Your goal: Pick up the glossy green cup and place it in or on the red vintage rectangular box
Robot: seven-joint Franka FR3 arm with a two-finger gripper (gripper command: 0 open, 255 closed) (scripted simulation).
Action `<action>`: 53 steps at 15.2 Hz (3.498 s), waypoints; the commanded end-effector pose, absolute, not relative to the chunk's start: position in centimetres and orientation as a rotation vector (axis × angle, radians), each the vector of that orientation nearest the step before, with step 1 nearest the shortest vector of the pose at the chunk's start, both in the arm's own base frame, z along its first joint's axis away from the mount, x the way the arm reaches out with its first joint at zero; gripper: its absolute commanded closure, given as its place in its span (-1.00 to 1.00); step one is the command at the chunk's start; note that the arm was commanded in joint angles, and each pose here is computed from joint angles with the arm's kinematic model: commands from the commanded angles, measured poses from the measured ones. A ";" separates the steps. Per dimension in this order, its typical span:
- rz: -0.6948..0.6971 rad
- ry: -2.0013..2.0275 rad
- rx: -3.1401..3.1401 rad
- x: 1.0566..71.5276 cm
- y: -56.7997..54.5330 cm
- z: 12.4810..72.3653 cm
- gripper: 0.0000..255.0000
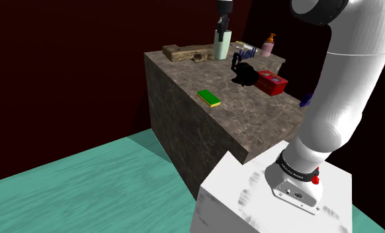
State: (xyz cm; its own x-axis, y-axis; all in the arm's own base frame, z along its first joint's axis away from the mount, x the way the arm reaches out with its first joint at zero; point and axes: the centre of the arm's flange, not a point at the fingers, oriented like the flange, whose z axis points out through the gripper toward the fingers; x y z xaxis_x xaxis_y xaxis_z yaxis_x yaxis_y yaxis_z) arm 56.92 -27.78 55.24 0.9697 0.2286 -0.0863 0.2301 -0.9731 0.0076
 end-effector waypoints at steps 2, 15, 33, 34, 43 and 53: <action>-0.132 0.363 3.101 54.0 -30.1 55.6 1.00; -0.132 0.363 3.101 40.9 -41.1 57.6 1.00; -0.132 0.363 3.101 29.3 -50.9 55.6 1.00; -0.132 0.363 3.101 29.3 -50.9 55.1 1.00; -0.132 0.363 3.101 29.3 -50.9 50.4 1.00; -0.132 0.363 3.101 29.3 -50.9 47.4 1.00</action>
